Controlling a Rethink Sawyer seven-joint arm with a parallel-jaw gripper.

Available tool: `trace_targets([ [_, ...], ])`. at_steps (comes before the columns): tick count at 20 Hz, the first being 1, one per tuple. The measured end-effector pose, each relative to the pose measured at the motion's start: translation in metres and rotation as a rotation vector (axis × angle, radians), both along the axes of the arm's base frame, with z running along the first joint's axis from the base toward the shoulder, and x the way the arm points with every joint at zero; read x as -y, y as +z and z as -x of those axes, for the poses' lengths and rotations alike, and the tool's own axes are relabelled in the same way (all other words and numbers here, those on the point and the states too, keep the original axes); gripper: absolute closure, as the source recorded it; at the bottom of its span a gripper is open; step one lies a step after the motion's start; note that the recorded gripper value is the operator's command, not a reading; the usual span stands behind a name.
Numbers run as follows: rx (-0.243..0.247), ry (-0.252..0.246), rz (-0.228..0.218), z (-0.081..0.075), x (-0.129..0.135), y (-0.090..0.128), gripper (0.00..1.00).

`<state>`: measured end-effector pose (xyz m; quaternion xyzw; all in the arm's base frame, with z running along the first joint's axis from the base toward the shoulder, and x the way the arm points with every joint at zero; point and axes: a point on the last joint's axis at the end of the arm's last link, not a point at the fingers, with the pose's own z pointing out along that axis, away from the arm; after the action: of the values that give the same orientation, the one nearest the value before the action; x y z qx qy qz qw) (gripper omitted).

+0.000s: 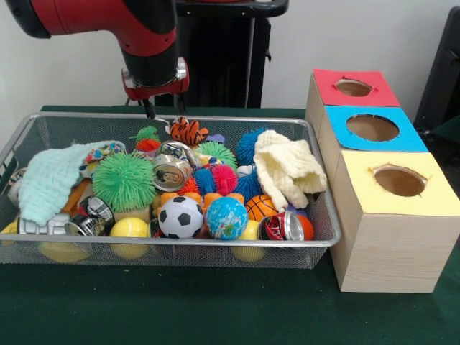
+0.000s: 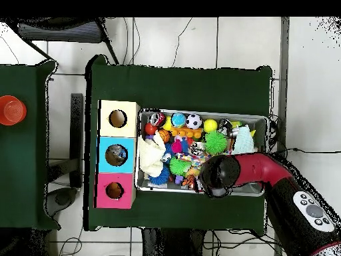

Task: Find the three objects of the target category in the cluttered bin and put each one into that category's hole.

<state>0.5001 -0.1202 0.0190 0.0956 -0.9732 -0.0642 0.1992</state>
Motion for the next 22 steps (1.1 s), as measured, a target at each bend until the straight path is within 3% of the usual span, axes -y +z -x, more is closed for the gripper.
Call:
trace_targets([
  [11, 0.208, -0.055, -0.063, -0.023, -0.007, -0.006, 0.00],
  [17, 0.224, -0.089, -0.091, -0.026, -0.015, -0.003, 0.00],
  [22, 0.219, -0.075, -0.086, -0.026, -0.022, -0.003, 0.00],
])
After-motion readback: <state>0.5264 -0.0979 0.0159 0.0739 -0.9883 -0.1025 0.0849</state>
